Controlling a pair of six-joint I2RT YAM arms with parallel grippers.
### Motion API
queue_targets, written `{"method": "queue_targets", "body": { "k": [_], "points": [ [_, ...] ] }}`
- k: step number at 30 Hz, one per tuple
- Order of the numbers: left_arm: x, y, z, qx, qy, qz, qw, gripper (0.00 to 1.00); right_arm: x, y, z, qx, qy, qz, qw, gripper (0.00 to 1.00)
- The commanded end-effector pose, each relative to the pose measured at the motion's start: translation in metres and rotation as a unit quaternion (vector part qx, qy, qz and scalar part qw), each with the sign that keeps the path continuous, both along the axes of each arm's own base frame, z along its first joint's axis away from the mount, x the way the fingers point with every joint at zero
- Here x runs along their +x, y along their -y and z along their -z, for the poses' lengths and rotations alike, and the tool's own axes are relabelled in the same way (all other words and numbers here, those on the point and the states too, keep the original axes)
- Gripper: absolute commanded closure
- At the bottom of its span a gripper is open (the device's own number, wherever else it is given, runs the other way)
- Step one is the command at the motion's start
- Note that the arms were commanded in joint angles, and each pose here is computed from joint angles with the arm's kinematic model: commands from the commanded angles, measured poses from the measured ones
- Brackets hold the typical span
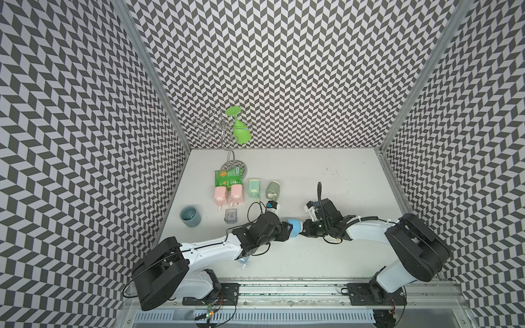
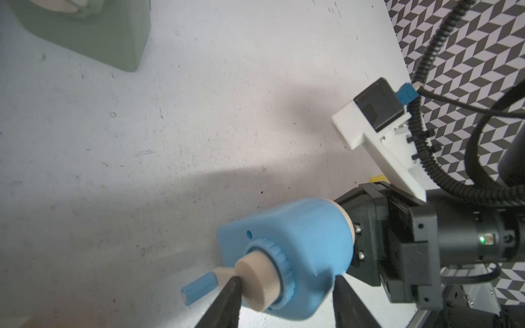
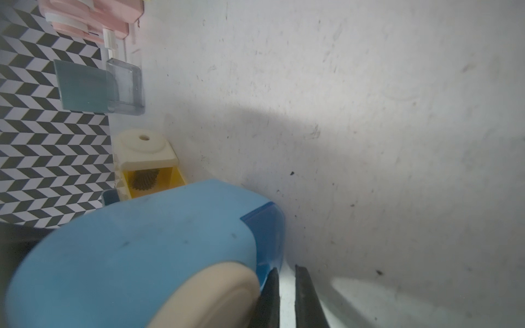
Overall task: Put the tray back into the pencil sharpener
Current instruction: Close the container of the pencil sharpener, then pick up the pencil sharpener from the center of the board.
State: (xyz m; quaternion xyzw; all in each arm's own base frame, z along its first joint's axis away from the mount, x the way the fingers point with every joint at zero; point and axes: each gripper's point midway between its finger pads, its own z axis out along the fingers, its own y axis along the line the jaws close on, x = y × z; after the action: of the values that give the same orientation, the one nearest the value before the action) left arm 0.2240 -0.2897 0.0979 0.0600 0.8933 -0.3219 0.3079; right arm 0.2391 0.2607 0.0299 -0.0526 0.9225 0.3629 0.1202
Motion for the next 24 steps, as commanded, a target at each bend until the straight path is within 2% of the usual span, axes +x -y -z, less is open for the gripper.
{"method": "queue_targets", "body": {
  "k": [1, 5, 8, 10, 13, 16, 19, 21, 24],
  "points": [
    [0.005, -0.008, -0.019, 0.006, 0.037, -0.012, 0.999, 0.44, 0.019, 0.020, -0.017, -0.005, 0.043, 0.039, 0.998, 0.84],
    [0.012, -0.020, -0.047, 0.029, 0.104, -0.011, 0.994, 0.38, 0.028, 0.046, -0.024, -0.024, 0.065, 0.062, 0.996, 0.80],
    [0.013, -0.015, -0.082, 0.060, 0.195, 0.055, 0.977, 0.37, 0.034, 0.057, -0.035, -0.037, 0.095, 0.062, 0.993, 0.79],
    [0.005, -0.004, -0.103, 0.092, 0.261, 0.136, 0.951, 0.34, 0.038, 0.062, -0.048, -0.050, 0.133, 0.054, 0.988, 0.77],
    [-0.009, 0.007, -0.106, 0.166, 0.322, 0.266, 0.893, 0.30, 0.039, 0.068, -0.062, -0.059, 0.175, 0.045, 0.982, 0.73],
    [-0.019, 0.007, -0.086, 0.234, 0.324, 0.369, 0.839, 0.24, 0.033, 0.065, -0.076, -0.047, 0.197, 0.027, 0.979, 0.69],
    [-0.030, 0.006, -0.060, 0.270, 0.310, 0.462, 0.786, 0.19, 0.030, 0.066, -0.087, -0.040, 0.217, 0.023, 0.975, 0.65],
    [-0.026, 0.011, -0.054, 0.284, 0.300, 0.485, 0.771, 0.16, 0.030, 0.069, -0.093, -0.040, 0.229, 0.029, 0.972, 0.62],
    [-0.019, 0.021, -0.045, 0.291, 0.282, 0.505, 0.762, 0.13, 0.030, 0.075, -0.101, -0.043, 0.242, 0.042, 0.969, 0.60]
  ]
}}
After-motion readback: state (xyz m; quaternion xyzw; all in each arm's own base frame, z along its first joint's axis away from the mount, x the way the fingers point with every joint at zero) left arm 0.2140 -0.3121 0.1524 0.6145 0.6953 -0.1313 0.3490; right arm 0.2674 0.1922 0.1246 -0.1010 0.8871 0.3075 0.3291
